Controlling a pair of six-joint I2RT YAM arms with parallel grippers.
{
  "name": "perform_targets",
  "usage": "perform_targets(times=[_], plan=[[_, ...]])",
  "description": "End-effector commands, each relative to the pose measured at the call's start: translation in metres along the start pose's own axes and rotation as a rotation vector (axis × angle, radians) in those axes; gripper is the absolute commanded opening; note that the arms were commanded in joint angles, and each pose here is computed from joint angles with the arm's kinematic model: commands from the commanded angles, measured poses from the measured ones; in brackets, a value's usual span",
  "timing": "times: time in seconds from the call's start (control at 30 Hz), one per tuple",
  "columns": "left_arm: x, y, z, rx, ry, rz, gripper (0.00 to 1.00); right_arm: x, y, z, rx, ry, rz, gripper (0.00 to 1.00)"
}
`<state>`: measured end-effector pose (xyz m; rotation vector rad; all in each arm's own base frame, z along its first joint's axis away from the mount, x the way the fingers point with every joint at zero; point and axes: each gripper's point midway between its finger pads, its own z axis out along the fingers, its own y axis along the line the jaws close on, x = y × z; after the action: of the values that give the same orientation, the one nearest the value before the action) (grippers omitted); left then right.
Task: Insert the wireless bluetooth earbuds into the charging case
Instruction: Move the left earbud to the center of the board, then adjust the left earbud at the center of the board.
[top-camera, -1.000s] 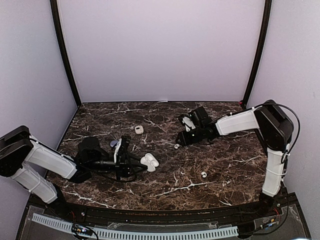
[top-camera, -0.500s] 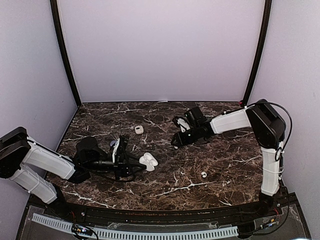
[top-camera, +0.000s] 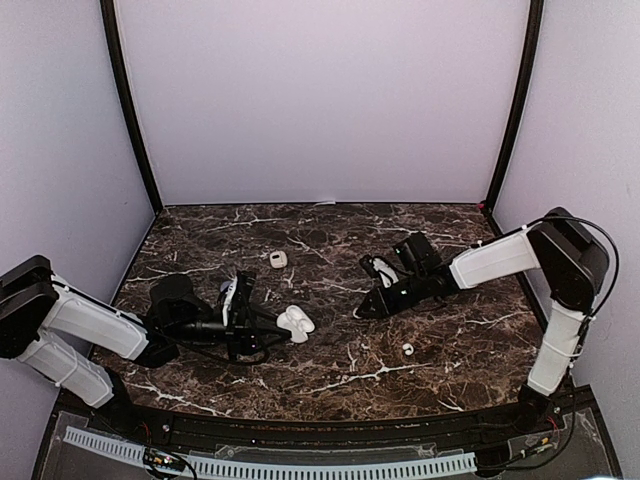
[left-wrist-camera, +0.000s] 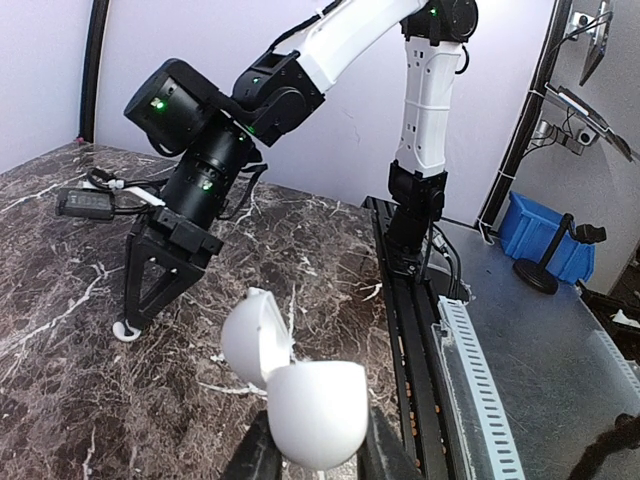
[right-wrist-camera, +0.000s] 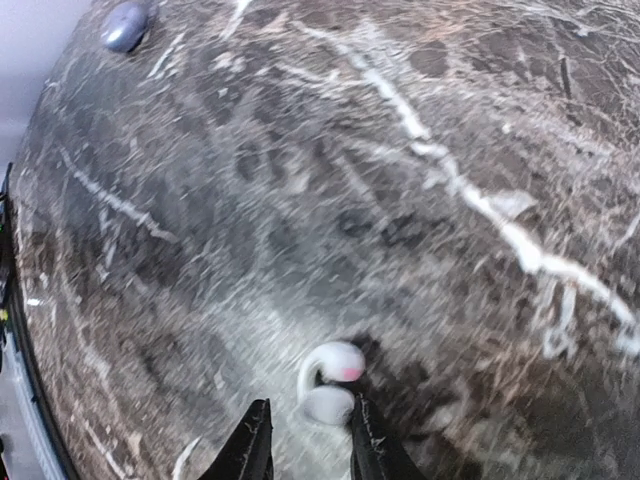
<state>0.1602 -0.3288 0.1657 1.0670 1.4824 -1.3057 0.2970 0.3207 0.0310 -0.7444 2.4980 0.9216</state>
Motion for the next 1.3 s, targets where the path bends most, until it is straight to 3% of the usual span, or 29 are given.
perform_targets(times=[0.0, 0.3, 0.43, 0.63, 0.93, 1.27], plan=[[-0.006, 0.000, 0.001, 0.009, -0.012, 0.020, 0.18, -0.001, 0.029, -0.019, -0.097, -0.040, -0.082, 0.27], [-0.007, 0.001, 0.004, 0.020, -0.008, 0.014, 0.18, -0.003, 0.036, -0.036, -0.079, -0.067, -0.108, 0.27], [-0.007, 0.001, 0.004, 0.020, -0.010, 0.013, 0.18, -0.017, 0.017, -0.026, 0.026, -0.065, -0.066, 0.26], [-0.007, 0.002, 0.002, 0.006, -0.009, 0.006, 0.18, -0.021, 0.025, -0.016, 0.026, -0.051, -0.091, 0.21], [-0.006, 0.004, 0.002, -0.004, -0.006, 0.007, 0.18, -0.008, 0.045, -0.002, -0.004, -0.019, -0.095, 0.21], [-0.006, 0.004, 0.001, -0.010, -0.005, 0.007, 0.18, -0.012, 0.022, 0.010, 0.128, 0.010, -0.068, 0.22]])
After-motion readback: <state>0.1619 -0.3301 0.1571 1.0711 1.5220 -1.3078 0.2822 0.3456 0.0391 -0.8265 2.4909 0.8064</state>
